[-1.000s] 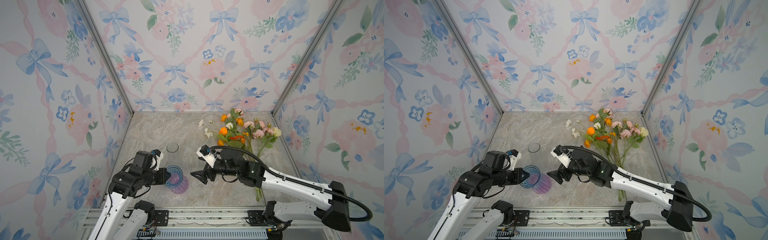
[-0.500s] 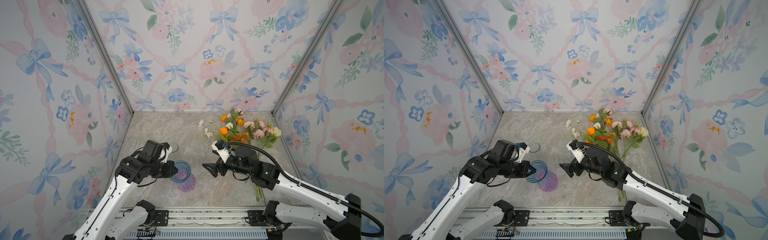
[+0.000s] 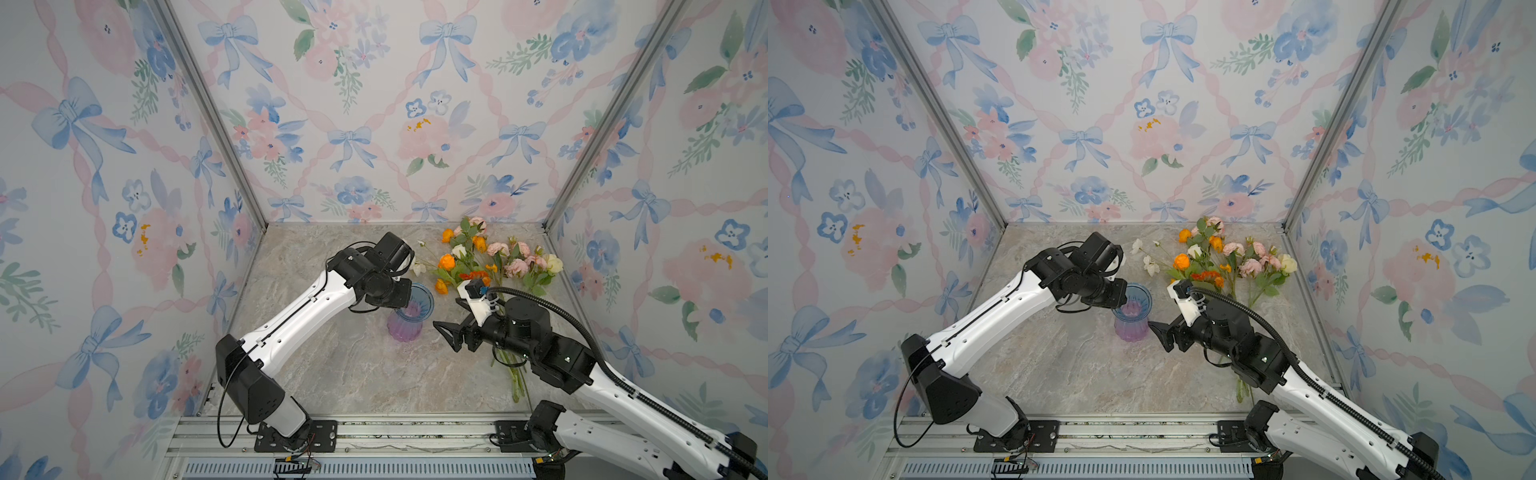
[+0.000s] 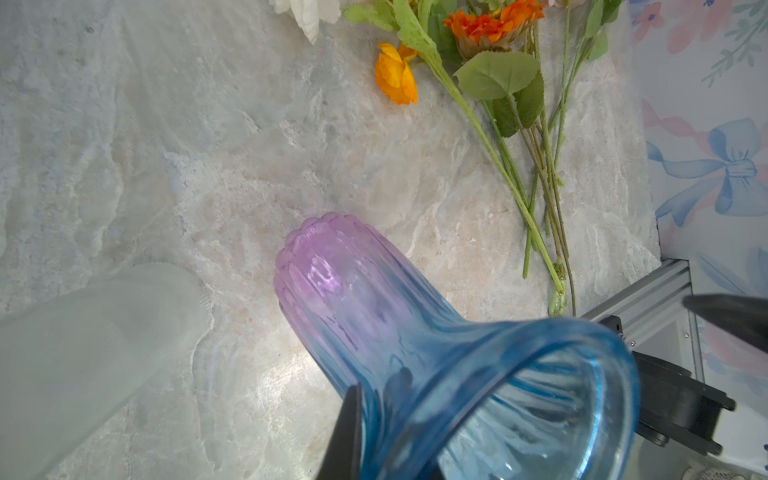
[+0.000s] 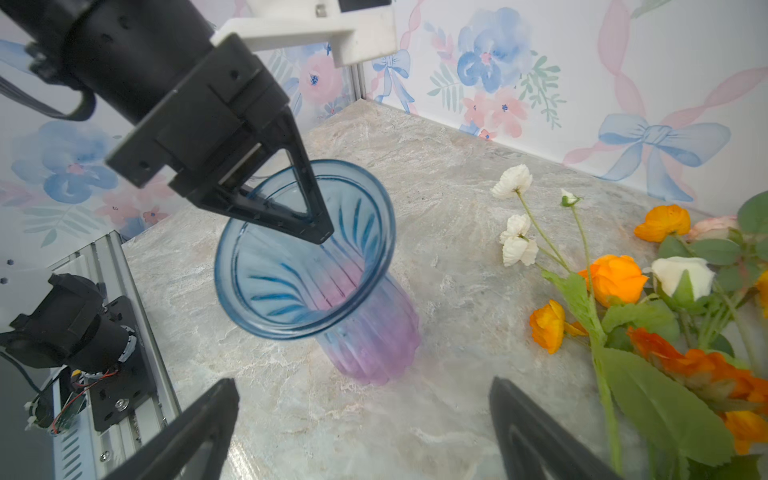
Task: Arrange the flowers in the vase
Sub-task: 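Slide the vase toward the flower pile with the left gripper, then open it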
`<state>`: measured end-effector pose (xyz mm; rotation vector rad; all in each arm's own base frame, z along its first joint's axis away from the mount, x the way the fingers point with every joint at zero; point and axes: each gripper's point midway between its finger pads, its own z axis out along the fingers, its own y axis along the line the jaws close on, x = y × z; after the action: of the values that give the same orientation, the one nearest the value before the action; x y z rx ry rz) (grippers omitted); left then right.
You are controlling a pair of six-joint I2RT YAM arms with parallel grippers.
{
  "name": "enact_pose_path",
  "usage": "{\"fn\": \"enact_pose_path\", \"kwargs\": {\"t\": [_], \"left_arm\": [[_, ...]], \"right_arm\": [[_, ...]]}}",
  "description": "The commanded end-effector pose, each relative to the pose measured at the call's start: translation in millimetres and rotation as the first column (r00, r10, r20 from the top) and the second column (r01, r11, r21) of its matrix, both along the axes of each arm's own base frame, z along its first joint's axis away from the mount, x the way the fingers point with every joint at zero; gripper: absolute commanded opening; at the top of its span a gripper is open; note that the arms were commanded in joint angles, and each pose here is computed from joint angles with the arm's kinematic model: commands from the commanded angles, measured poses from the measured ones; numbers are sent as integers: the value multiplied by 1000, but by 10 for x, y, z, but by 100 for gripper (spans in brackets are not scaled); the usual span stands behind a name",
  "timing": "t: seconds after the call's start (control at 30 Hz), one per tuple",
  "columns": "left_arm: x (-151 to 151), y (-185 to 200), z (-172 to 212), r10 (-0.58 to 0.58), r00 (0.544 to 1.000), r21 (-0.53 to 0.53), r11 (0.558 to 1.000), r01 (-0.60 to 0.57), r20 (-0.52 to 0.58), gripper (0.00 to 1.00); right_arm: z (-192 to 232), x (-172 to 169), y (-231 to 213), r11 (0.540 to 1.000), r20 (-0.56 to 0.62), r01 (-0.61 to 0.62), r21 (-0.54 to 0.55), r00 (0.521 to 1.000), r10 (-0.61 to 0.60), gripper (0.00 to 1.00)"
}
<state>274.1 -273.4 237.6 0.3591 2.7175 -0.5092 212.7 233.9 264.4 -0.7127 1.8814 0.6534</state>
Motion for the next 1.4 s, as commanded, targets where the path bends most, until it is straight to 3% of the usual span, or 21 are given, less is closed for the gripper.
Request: {"fn": "enact_pose_path", "kwargs": {"t": [0.0,0.23,0.73,1.1,1.37], "left_arm": [[305,-179,332,-28,992,-76,996,38,125,0],[669,-309,252,-29,992,-100,994,41,121,0],[806,-246,-39,-21,998,-104,994,27,65,0],[838,-138,-127,-15,998,-87,996,19,55,34],[861,-81,-61,-9,997,-88,996,16,74,44]], "right_arm": [[-111,20,-142,999,-32,47,-23,998,-48,97],[-134,56,-294,995,-39,94,-18,995,-94,97],[-154,100,-326,994,-49,107,-16,993,-108,97],[-170,111,-312,994,-55,105,-20,993,-106,97],[-177,109,-317,994,-56,106,-24,993,-107,97]]}}
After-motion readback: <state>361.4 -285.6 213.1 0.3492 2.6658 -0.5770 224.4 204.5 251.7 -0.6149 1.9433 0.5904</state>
